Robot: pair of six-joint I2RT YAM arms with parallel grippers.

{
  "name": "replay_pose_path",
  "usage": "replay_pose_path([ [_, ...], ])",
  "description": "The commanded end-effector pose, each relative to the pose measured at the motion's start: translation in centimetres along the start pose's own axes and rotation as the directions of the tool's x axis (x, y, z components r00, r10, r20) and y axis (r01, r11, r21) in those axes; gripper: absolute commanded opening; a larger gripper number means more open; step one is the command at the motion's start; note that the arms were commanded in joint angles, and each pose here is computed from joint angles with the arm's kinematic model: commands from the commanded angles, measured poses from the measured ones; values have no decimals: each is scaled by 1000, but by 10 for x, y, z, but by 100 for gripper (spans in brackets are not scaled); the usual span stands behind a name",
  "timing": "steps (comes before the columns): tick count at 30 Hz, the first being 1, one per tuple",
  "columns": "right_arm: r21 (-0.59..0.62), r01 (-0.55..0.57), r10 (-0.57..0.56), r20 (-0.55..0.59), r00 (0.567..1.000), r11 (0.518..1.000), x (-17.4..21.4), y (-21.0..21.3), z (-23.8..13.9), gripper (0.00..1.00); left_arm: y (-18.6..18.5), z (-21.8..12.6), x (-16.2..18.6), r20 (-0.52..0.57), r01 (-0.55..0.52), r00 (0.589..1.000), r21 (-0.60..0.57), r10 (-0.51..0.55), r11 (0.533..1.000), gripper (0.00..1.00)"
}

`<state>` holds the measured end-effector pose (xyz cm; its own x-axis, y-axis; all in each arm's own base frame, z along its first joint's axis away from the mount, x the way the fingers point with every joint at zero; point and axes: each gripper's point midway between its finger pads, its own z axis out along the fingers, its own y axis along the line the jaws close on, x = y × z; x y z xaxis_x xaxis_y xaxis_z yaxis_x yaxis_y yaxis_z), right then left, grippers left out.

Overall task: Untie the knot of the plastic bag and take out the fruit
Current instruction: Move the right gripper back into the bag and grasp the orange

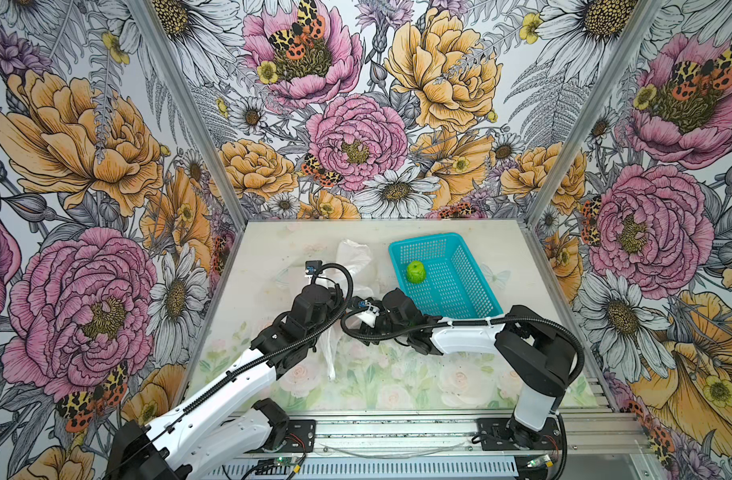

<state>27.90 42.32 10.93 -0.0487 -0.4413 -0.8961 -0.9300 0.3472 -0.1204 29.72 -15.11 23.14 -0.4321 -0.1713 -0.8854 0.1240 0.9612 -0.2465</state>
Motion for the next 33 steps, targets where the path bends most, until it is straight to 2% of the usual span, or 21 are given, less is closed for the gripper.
replay_pose_path([
  [1,154,-52,51,6,999,987,-5,-30,14,78,-17,-4,-12,9,5,1000,59,-6,998,0],
  [6,199,-52,59,-31,998,979,4,-36,31,86,-18,-12,-15,26,12,1000,72,-14,997,0],
  [11,254,-89,116,-90,989,963,12,-51,57,88,-17,-17,-19,44,16,999,77,-19,997,0],
  [17,254,-123,156,-115,981,959,23,-52,75,89,-18,-17,-17,39,13,999,76,-16,997,0],
  [23,205,-95,124,-135,983,974,29,-44,81,86,-4,-17,-19,57,7,998,1,-7,1000,0],
  [28,171,-28,65,-217,974,985,55,-36,81,87,2,-17,-18,64,25,998,-22,-23,999,0],
  [30,156,-7,43,-230,972,988,59,-33,78,84,2,-17,-18,61,23,998,-23,-21,999,0],
  [33,153,-7,40,-217,975,988,52,-33,74,69,3,-16,-18,62,22,998,-28,-21,999,0],
])
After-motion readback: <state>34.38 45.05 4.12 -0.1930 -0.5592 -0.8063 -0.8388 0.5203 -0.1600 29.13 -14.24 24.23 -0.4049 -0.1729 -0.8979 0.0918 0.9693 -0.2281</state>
